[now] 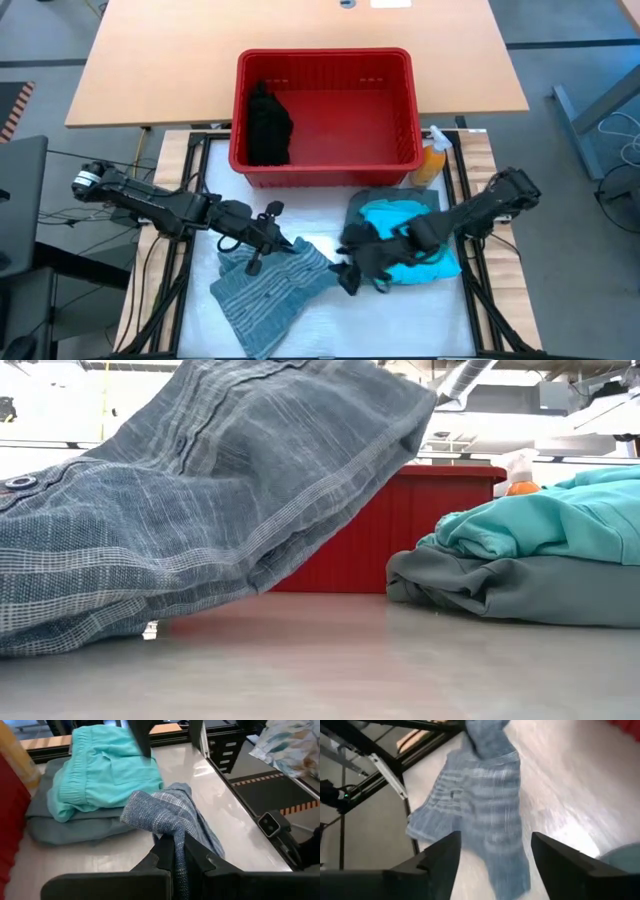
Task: Fold Laundry from Bin
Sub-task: Fold the blue shirt
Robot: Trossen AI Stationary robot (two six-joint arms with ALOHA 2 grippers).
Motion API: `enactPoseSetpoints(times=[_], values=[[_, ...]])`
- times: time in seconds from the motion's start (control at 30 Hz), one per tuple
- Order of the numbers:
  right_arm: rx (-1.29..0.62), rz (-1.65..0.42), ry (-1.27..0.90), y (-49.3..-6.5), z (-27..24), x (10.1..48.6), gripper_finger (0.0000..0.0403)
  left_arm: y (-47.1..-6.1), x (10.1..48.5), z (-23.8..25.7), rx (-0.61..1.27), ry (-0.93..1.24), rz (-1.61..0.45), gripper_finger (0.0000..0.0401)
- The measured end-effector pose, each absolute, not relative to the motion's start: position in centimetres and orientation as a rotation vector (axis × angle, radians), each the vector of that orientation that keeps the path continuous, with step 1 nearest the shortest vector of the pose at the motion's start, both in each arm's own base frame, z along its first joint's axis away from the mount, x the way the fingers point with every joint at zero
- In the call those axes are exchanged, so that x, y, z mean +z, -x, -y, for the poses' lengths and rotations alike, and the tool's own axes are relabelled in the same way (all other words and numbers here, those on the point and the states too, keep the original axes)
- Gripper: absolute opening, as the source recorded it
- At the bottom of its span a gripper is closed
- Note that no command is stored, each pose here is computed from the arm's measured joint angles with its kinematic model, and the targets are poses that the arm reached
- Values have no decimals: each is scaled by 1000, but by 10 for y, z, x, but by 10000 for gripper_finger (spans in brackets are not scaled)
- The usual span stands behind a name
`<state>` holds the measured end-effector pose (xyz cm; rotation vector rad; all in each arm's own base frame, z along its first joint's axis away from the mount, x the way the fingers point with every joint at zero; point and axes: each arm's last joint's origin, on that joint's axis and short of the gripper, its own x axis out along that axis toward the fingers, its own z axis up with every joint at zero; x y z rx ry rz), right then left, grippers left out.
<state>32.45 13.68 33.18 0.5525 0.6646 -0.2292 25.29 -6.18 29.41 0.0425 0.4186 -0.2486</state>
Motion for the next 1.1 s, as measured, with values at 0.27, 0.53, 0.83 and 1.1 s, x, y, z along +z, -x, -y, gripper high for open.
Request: enactPoseSetpoints(times=[0.27,0.53,0.83,1.1], values=[[-127,-657,-563,-362,-124,311,288,-253,295,64,-252,-30,-409,0],[-181,-696,-510,-361,-126,301,288,-252,296,68,-251,-32,-399,0],[-115,-625,-441,-383,-127,285,280,-252,297,68,-248,-44,-386,0],[-79,-673,-416,-380,-133,279,102,-251,298,67,-203,-52,-381,1]])
